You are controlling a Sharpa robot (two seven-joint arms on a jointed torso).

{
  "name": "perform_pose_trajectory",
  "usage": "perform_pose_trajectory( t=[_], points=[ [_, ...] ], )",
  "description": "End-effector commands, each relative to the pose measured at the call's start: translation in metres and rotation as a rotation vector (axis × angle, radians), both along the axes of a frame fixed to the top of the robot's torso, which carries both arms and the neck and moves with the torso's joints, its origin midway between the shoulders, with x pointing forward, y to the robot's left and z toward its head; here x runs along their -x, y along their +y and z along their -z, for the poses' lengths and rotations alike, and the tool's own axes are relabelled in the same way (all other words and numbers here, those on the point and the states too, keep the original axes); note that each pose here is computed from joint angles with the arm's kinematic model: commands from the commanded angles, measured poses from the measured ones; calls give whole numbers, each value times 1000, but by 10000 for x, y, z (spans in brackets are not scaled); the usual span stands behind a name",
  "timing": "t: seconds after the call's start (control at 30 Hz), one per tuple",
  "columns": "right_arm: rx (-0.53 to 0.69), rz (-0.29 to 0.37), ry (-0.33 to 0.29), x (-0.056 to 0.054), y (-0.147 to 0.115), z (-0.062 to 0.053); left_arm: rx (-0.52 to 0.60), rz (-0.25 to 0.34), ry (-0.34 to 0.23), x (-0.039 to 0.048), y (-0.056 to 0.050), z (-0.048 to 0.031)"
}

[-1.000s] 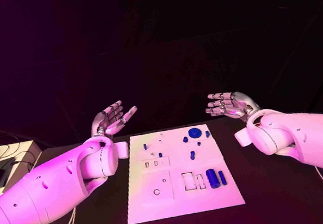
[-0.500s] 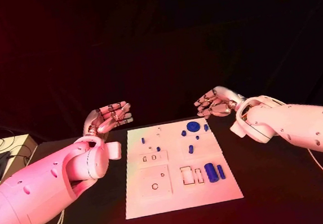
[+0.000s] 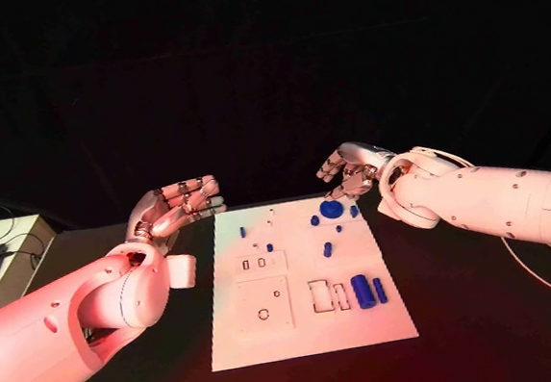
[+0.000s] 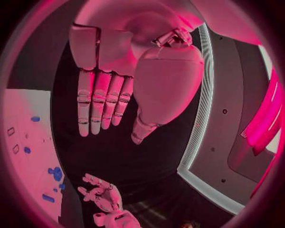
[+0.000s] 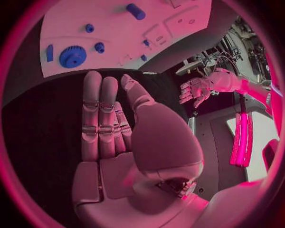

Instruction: Assemble the parts on the task board

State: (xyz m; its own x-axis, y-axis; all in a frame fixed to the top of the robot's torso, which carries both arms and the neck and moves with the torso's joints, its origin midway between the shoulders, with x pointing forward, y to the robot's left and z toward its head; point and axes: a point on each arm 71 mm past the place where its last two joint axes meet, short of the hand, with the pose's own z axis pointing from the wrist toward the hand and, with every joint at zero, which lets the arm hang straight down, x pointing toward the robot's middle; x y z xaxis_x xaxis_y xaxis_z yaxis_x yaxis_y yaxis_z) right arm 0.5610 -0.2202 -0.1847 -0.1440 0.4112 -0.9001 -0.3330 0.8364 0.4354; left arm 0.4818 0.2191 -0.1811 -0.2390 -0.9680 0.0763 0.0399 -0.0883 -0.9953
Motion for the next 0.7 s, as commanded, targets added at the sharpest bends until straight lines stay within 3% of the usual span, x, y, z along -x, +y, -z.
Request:
perform_pose_trajectory(
  t=[0.03, 0.37, 0.7],
  points=[
    [69, 0, -64, -28, 26, -43, 13, 54, -7, 45, -53, -46],
    [247, -54, -122, -55, 133, -29, 30, 91, -8, 98, -94, -109],
    [375, -74, -127, -40, 183, 41, 29, 111, -5, 119, -84, -127]
  ],
)
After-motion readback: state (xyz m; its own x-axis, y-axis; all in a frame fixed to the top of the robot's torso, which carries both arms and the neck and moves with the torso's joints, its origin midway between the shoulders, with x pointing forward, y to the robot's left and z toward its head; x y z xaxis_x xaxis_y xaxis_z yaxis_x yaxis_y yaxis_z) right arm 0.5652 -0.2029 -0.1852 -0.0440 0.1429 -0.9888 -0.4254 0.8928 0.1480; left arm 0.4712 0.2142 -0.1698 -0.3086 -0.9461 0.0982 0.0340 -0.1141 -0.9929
